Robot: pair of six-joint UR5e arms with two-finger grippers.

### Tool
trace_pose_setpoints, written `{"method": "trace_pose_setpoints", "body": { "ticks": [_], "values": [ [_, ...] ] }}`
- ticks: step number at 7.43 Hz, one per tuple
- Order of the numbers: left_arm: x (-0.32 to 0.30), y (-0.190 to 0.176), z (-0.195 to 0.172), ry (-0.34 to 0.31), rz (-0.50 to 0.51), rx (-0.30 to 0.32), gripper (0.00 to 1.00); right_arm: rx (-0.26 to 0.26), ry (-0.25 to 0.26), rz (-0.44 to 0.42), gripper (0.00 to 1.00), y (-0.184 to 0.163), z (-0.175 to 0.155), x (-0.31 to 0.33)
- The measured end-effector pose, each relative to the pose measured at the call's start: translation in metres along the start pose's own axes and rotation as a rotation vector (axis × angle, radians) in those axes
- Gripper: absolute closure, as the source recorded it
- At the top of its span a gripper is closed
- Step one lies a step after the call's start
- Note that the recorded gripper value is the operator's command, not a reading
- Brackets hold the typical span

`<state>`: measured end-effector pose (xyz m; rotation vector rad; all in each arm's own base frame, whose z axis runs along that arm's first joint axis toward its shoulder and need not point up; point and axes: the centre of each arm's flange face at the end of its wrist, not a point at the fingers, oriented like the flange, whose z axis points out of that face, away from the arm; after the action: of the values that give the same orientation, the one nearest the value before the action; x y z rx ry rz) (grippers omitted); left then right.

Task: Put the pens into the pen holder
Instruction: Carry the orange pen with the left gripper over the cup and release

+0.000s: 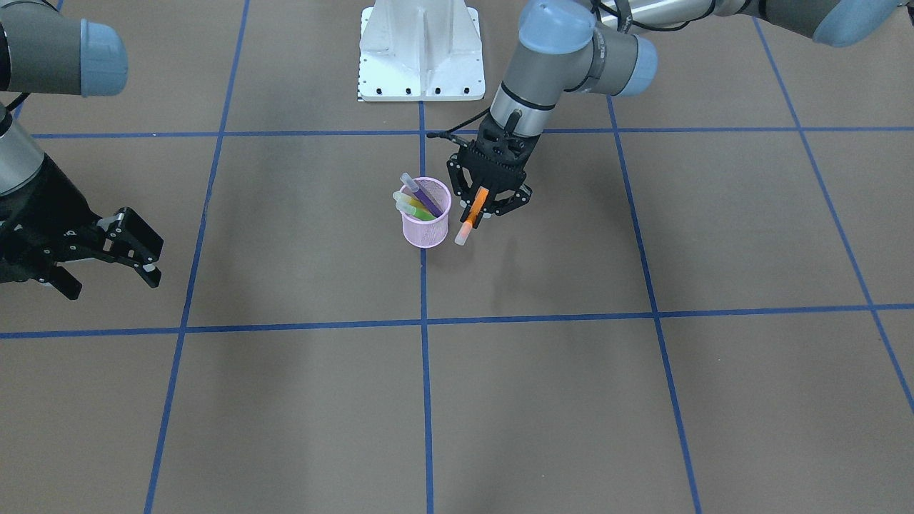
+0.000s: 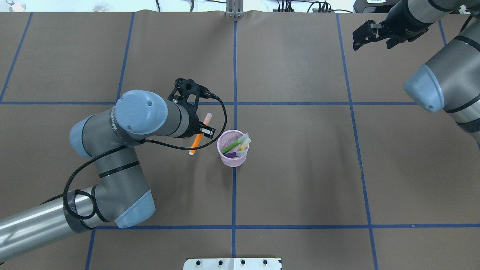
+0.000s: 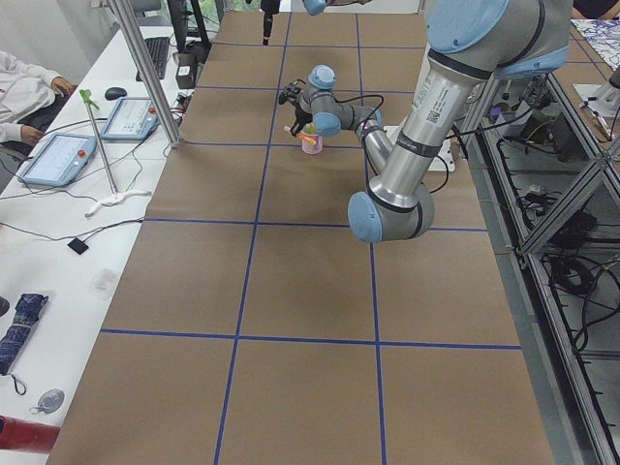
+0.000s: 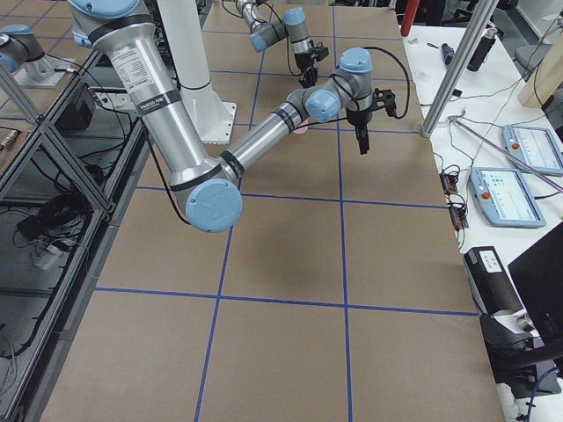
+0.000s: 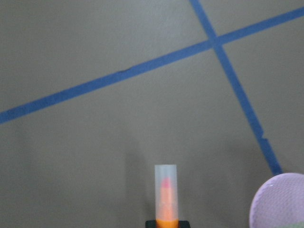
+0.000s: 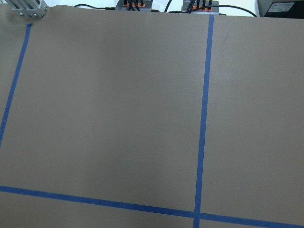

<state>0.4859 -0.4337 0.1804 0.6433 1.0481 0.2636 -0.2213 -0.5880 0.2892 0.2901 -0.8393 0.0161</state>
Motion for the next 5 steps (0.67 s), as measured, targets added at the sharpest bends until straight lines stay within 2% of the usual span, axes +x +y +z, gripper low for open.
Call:
{"method": "trace_pose_setpoints", "body": {
  "ticks": [1, 3, 5],
  "values": [
    [0.006, -0.007, -0.01, 0.068, 0.022, 0.099, 1.0, 0.001, 0.0, 0.0, 0.0, 0.0, 0.0, 0.0],
    [0.004, -0.008, 0.0, 0.213, 0.052, 0.268, 1.0, 0.002, 0.001, 0.001, 0.0, 0.0, 0.0, 0.0],
    [0.008, 0.008, 0.018, 0.282, 0.143, 0.394, 1.0, 0.002, 0.002, 0.001, 0.0, 0.0, 0.0, 0.0]
  ]
}}
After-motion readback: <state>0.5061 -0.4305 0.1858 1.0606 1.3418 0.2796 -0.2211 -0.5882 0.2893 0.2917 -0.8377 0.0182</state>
